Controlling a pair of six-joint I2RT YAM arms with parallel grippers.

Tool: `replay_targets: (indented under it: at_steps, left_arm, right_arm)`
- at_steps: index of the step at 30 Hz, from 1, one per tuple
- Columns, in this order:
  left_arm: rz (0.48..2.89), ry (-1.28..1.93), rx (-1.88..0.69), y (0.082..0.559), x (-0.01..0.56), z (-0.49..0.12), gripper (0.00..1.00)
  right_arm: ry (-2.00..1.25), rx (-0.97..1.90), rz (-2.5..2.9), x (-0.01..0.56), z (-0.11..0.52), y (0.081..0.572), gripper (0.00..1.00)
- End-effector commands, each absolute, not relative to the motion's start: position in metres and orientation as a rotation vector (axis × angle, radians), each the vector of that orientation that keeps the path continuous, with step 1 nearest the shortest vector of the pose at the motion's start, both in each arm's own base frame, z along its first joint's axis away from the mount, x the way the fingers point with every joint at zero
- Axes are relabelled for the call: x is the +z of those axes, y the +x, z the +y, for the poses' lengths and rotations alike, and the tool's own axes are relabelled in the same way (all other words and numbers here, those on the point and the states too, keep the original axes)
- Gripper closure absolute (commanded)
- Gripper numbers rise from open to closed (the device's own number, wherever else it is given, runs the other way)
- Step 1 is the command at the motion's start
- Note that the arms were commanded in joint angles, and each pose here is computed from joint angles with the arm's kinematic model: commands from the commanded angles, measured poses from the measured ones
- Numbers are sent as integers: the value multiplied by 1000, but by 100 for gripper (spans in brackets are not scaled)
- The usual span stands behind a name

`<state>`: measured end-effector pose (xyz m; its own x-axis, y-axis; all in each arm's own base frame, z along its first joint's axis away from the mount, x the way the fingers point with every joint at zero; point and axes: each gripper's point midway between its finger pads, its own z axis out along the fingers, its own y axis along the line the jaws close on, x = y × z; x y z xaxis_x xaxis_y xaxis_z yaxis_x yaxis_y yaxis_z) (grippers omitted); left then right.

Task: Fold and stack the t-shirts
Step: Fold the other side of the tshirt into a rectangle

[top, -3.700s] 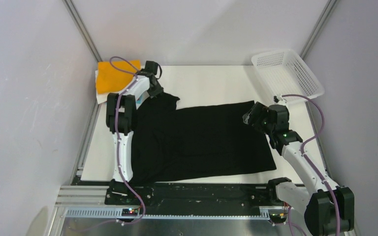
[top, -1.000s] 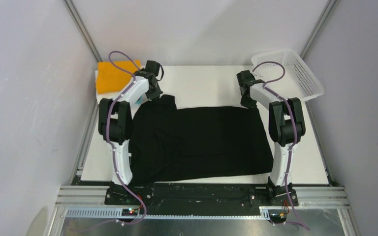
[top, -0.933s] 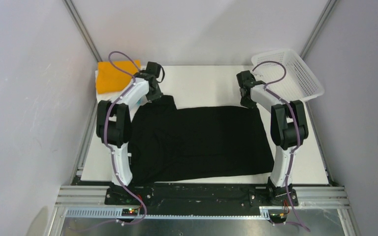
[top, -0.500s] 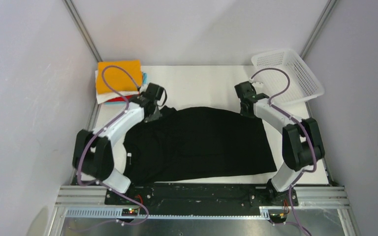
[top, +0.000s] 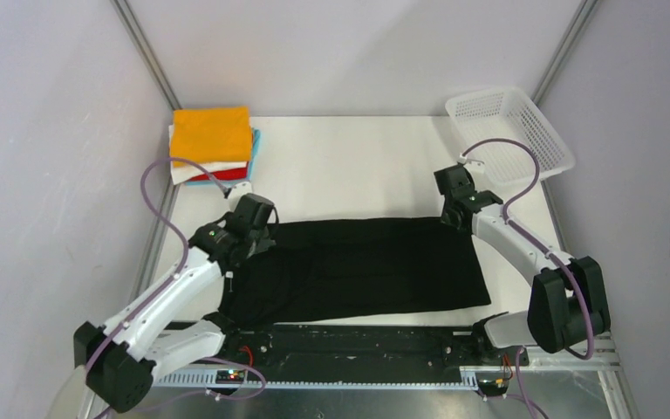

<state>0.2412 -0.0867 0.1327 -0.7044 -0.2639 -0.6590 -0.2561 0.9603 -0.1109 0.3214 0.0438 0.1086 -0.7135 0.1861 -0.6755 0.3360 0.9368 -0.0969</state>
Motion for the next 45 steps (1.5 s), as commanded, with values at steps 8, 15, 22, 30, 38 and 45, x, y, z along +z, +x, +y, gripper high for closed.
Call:
replay_targets:
  at_steps: [8,15,22,30,38,45]
  left_arm:
    - [2398,-380,-60,194,132,-80,100]
    - [2547,-287,-176,163,104,-104,99]
    - [2843,-273,-249,91,52,-117,75]
    - [2759,-70,-513,81,96,-151,1]
    - [2364,-400,-363,164,147,-139,0]
    - [2330,-681,-519,225,94,-138,0]
  right_arm:
    - [348,-222,2372,114,36,320,100]
    - [366,-292,2438,94,29,302,98]
    - [615,-477,2458,80,-1,247,66]
    - [737,-410,2316,108,-8,245,4]
    - [199,416,2302,128,118,285,1]
    - [70,674,2377,91,176,309,1]
